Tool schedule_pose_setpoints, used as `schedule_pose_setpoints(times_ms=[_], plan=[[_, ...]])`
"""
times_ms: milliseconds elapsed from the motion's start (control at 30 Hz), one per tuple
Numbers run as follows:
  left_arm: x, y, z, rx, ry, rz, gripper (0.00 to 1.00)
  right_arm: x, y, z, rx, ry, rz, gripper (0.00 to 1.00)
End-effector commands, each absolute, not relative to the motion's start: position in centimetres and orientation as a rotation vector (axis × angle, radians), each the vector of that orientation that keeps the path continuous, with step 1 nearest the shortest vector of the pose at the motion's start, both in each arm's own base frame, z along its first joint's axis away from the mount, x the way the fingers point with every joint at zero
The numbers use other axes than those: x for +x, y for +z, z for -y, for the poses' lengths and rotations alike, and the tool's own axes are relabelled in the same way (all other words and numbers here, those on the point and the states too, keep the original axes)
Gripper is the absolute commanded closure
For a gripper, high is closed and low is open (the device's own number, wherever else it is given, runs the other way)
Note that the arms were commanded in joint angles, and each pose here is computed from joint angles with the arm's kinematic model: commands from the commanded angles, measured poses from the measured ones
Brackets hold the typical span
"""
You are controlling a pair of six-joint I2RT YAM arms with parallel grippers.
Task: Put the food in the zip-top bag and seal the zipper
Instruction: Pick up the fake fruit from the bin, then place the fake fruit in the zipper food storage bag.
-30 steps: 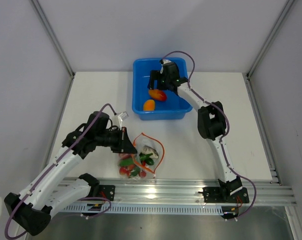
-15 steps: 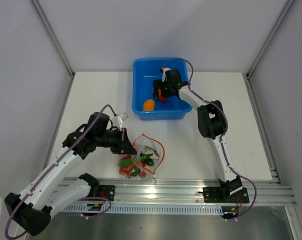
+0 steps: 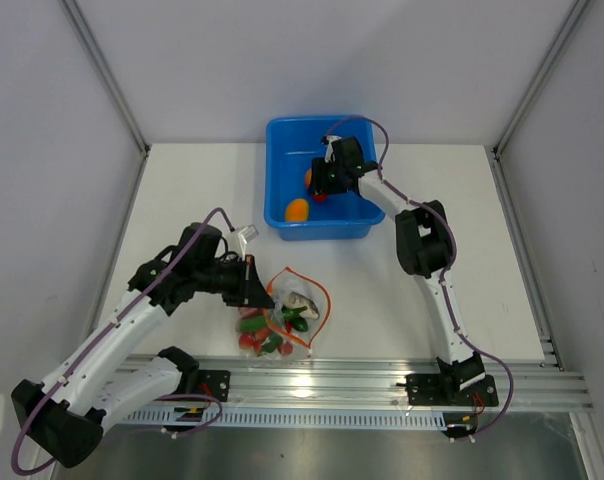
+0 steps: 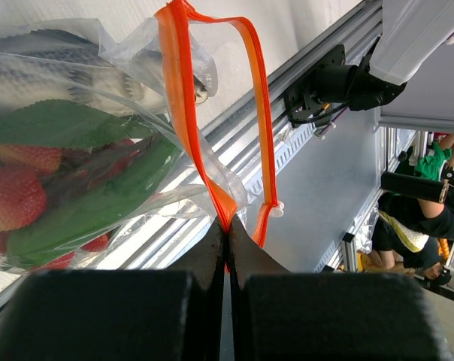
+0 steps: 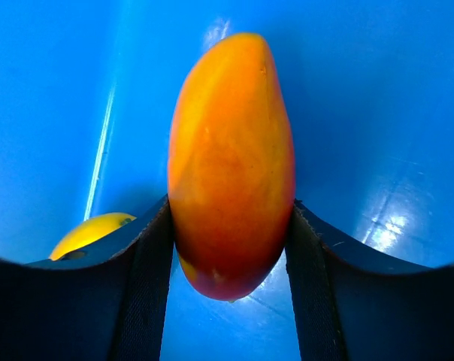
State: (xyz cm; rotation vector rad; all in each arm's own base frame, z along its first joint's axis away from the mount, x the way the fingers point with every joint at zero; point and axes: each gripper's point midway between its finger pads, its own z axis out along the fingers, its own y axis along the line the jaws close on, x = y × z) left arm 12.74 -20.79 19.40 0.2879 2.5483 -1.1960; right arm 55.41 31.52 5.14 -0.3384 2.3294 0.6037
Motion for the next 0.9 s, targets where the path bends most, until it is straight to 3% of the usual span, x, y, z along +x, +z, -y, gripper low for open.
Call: schedule_pose_setpoints(times_ms=[0, 100, 267, 367, 400, 467, 500, 700, 867], plan=[[13.5, 20.8, 21.0, 0.293, -1.203, -2.506, 0.99, 57.4, 9.5, -31.5, -0.258, 0.664, -2.245, 0.82], [13.9, 20.6, 21.0, 0.274, -1.181, -2.519, 0.99, 57.9, 12.9, -30.7, -0.164, 0.688, -2.23, 1.0], [14.2, 20.5, 21.4, 0.273, -1.203, -2.538, 0.99, 55.4, 20.9, -30.5, -0.121, 0.811, -2.18, 1.0], [14.5, 20.4, 21.7, 0.278, -1.211, -2.538, 0.99, 51.6, 21.9, -30.5, -0.18, 0.853, -2.261, 1.0], [14.5, 20.1, 21.7, 0.275, -1.215, -2.55, 0.99, 49.5, 24.1, -30.4, -0.204, 0.885, -2.257, 1.0], [14.8, 20.3, 22.0, 0.281, -1.232, -2.531, 0.99, 45.4, 22.3, -30.9, -0.263, 0.933, -2.34, 1.0], [14.9, 20.4, 22.1, 0.281, -1.238, -2.527, 0.99, 43.2, 24.8, -30.8, -0.304, 0.956, -2.3, 1.0], [15.3, 20.7, 22.3, 0.279, -1.236, -2.525, 0.99, 28.8, 22.4, -31.4, -0.671, 1.056, -2.441, 1.0], [14.9, 20.9, 22.2, 0.276, -1.247, -2.526, 1.0, 20.4, 23.4, -30.8, -0.895, 1.147, -2.449, 1.0]])
